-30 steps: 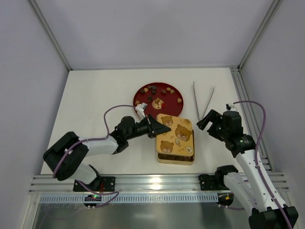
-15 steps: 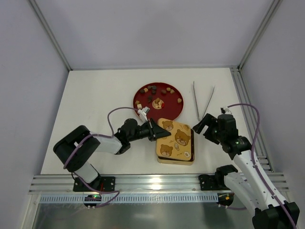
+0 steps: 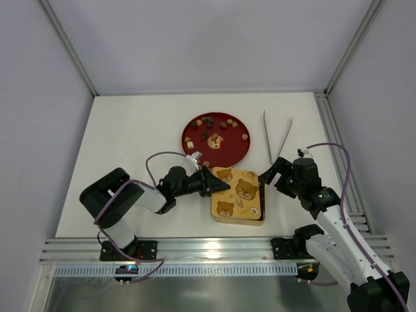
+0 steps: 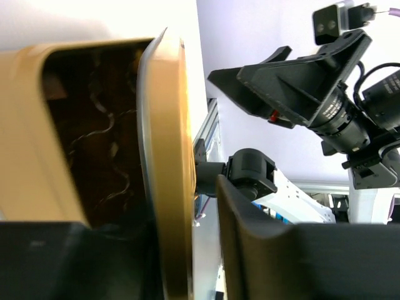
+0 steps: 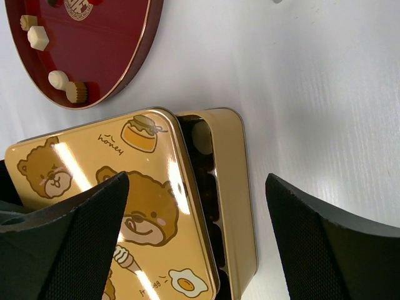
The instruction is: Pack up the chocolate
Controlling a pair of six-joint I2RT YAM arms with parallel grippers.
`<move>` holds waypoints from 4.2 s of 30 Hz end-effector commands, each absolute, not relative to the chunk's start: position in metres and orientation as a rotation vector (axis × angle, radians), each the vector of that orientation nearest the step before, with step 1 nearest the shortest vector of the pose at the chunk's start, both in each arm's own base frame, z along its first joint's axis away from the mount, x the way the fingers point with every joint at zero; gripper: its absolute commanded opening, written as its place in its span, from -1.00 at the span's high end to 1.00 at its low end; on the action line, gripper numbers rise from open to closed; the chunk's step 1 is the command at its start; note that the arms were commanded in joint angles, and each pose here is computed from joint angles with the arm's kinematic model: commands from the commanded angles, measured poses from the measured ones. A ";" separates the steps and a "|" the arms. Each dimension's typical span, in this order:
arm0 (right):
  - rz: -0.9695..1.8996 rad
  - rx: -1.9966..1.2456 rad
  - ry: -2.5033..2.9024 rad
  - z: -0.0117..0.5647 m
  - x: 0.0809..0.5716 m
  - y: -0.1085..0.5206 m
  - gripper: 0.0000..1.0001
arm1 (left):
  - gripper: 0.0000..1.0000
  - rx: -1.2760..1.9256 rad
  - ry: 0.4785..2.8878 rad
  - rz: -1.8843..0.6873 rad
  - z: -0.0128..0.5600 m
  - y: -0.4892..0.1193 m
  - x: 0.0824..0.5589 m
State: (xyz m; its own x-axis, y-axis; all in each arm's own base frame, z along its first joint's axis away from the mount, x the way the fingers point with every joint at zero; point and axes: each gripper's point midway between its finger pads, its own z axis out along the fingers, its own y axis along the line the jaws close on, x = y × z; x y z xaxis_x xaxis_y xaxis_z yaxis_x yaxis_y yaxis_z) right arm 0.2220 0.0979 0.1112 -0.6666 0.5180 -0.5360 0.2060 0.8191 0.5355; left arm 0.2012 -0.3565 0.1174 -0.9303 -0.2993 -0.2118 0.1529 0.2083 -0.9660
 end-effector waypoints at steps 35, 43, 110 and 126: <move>0.630 0.475 2.279 0.101 0.228 0.126 -0.77 | -0.16 -0.119 2.431 -1.505 0.087 -0.335 0.207; 0.646 0.468 2.294 0.094 0.228 0.134 -0.77 | -0.26 -0.086 2.450 -1.455 0.093 -0.330 0.208; 0.684 0.413 2.297 0.081 0.222 0.157 -0.75 | -0.22 -0.130 2.549 -1.365 0.107 -0.278 0.233; 0.700 0.399 2.302 0.081 0.221 0.166 -0.75 | -0.15 -0.165 2.612 -1.267 0.095 -0.264 0.232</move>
State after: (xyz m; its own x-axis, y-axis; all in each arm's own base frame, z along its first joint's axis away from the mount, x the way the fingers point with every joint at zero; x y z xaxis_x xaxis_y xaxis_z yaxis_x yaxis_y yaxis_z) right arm 0.2109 0.1622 0.0709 -0.7499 0.4337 -0.4995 0.1003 0.8209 0.5621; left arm 0.2304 -0.2728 0.0938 -0.9694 -0.2004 -0.1417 -0.0031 0.5874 -0.8093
